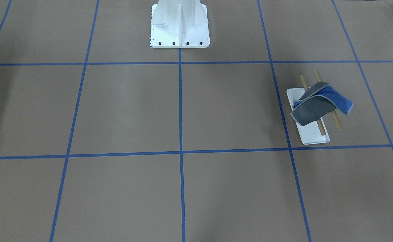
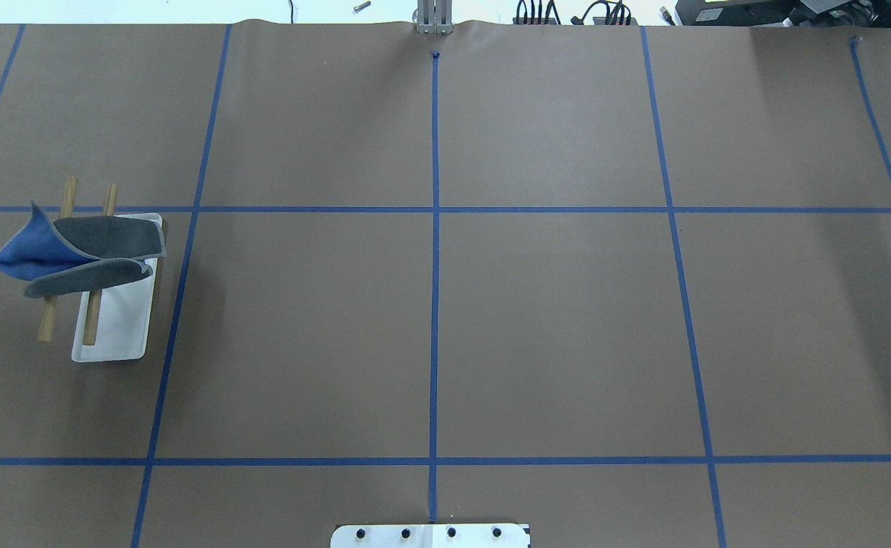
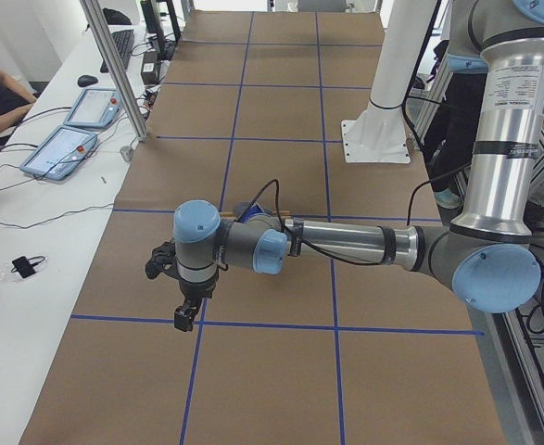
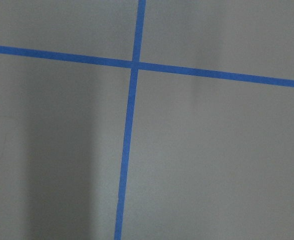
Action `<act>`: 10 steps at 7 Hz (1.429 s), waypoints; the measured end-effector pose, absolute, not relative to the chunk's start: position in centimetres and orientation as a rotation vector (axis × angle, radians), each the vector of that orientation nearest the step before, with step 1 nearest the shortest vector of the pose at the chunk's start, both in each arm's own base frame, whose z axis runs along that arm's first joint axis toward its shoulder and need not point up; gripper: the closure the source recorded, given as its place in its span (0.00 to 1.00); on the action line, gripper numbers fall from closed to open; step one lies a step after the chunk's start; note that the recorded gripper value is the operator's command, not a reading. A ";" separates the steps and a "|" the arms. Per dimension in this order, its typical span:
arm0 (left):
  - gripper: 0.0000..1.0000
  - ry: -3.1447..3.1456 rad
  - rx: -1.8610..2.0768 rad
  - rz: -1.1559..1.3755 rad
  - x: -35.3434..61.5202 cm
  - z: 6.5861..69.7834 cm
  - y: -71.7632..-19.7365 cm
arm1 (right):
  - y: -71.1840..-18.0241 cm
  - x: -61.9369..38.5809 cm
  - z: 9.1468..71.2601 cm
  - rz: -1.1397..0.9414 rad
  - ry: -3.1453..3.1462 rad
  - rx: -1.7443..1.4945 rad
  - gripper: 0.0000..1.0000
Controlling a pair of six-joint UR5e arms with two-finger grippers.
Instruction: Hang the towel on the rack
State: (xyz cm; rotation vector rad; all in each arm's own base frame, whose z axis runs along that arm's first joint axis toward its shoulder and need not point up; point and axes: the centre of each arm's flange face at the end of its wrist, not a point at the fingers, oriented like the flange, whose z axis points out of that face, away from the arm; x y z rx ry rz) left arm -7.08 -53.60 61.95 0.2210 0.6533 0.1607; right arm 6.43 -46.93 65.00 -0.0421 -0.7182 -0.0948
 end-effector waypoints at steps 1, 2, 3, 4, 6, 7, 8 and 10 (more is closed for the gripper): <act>0.02 0.712 0.202 0.118 -6.7 61.8 -53.4 | -46.8 6.2 65.4 -0.053 -0.744 -0.063 0.00; 0.02 0.742 0.189 0.100 -6.4 61.9 -53.2 | -46.8 6.2 65.6 -0.031 -0.755 -0.075 0.00; 0.02 0.755 0.181 0.094 -6.3 62.1 -53.0 | -46.8 6.1 65.7 -0.023 -0.758 -0.080 0.00; 0.02 0.760 0.177 0.092 -6.2 62.2 -53.0 | -46.9 6.1 65.5 -0.022 -0.758 -0.076 0.00; 0.02 0.762 0.173 0.091 -6.1 62.3 -52.9 | -47.4 6.1 64.4 -0.023 -0.757 -0.056 0.00; 0.02 0.762 0.172 0.091 -6.1 62.3 -52.9 | -47.5 6.1 63.9 -0.019 -0.757 -0.050 0.00; 0.02 0.762 0.171 0.090 -6.1 62.3 -52.9 | -47.5 6.1 63.7 -0.017 -0.758 -0.048 0.00; 0.02 0.762 0.171 0.090 -6.1 62.3 -52.9 | -47.5 6.1 63.6 -0.016 -0.758 -0.047 0.00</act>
